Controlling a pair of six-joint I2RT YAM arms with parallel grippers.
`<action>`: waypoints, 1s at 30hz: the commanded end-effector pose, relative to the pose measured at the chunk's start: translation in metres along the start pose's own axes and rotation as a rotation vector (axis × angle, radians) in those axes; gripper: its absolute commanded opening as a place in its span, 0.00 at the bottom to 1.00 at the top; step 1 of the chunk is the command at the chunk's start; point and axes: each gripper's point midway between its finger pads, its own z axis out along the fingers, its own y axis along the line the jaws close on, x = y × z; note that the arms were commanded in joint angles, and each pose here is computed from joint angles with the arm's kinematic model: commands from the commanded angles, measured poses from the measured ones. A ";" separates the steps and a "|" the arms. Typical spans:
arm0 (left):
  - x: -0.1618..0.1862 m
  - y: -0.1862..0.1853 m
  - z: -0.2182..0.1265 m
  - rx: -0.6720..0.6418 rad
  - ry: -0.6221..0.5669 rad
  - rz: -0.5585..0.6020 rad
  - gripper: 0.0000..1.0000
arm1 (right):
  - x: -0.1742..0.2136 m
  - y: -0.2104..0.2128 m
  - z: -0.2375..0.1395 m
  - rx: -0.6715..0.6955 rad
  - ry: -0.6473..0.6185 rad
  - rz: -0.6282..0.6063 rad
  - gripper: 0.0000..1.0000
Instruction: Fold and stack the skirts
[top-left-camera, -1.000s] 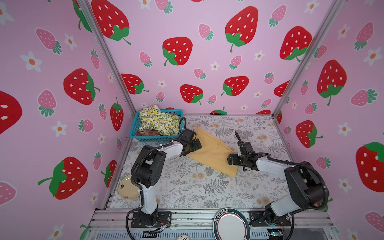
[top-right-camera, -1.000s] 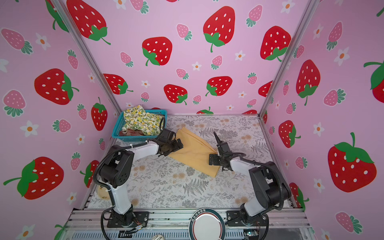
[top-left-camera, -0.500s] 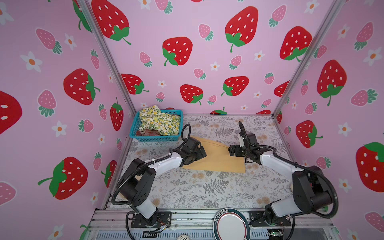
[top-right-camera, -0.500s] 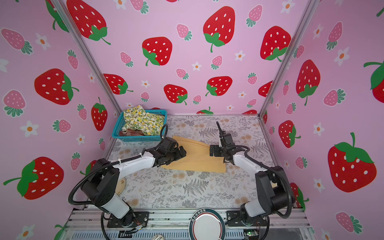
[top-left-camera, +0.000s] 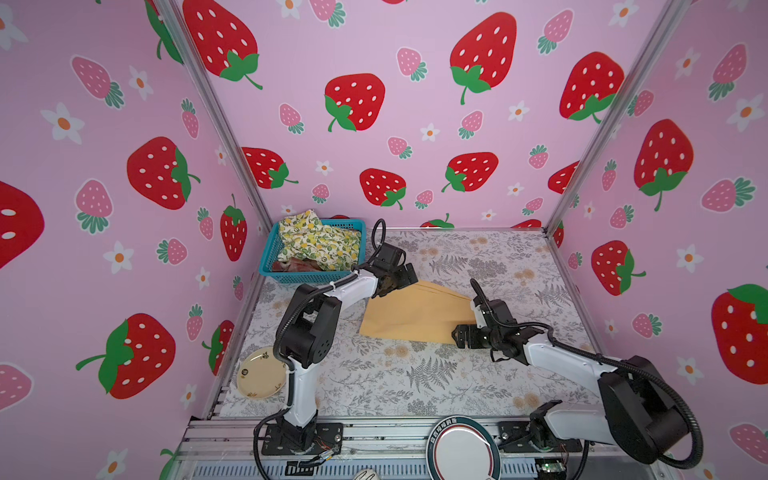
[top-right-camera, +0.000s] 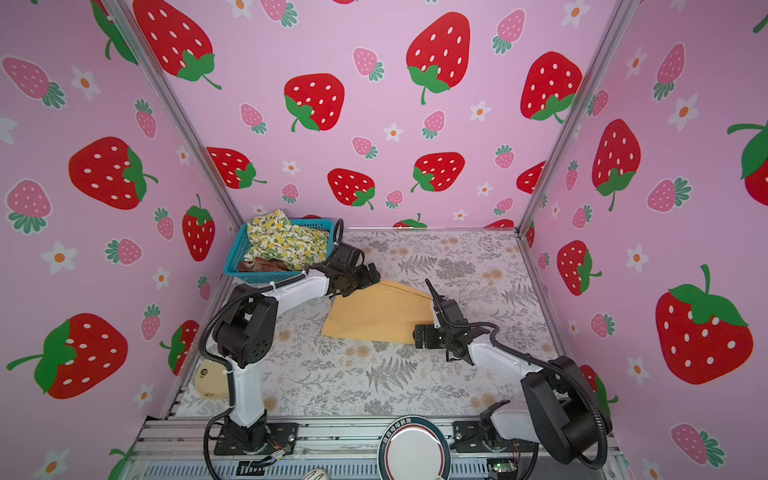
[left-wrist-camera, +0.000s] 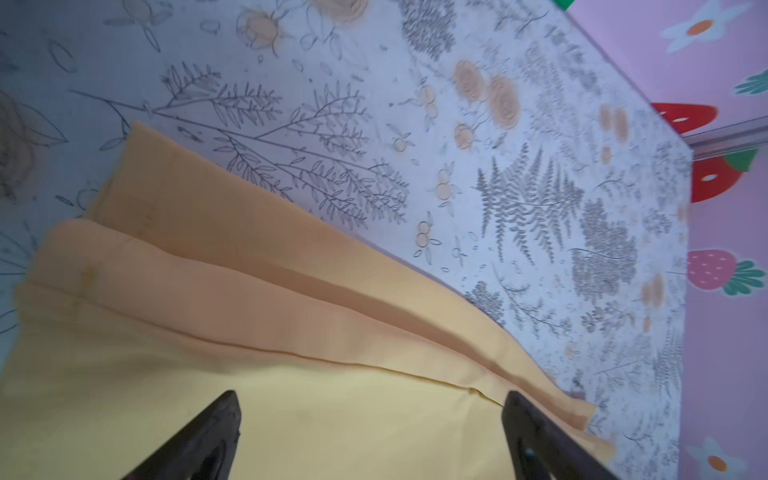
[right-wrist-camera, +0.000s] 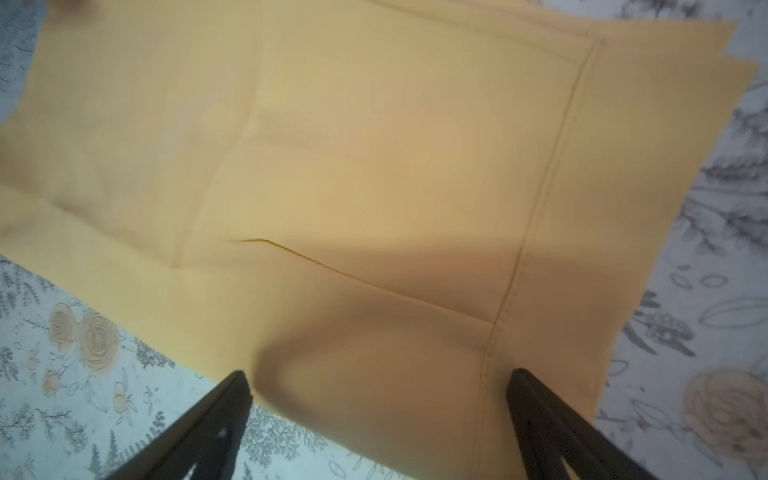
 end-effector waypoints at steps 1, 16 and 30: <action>-0.011 -0.009 0.001 0.002 0.009 0.020 0.99 | 0.010 -0.003 0.000 -0.002 -0.001 0.054 1.00; 0.010 0.014 -0.027 -0.006 -0.011 -0.035 0.99 | -0.012 -0.025 -0.008 0.124 -0.041 0.029 1.00; 0.074 0.027 -0.061 0.031 -0.040 -0.042 0.99 | -0.079 -0.025 0.029 0.145 -0.026 -0.054 1.00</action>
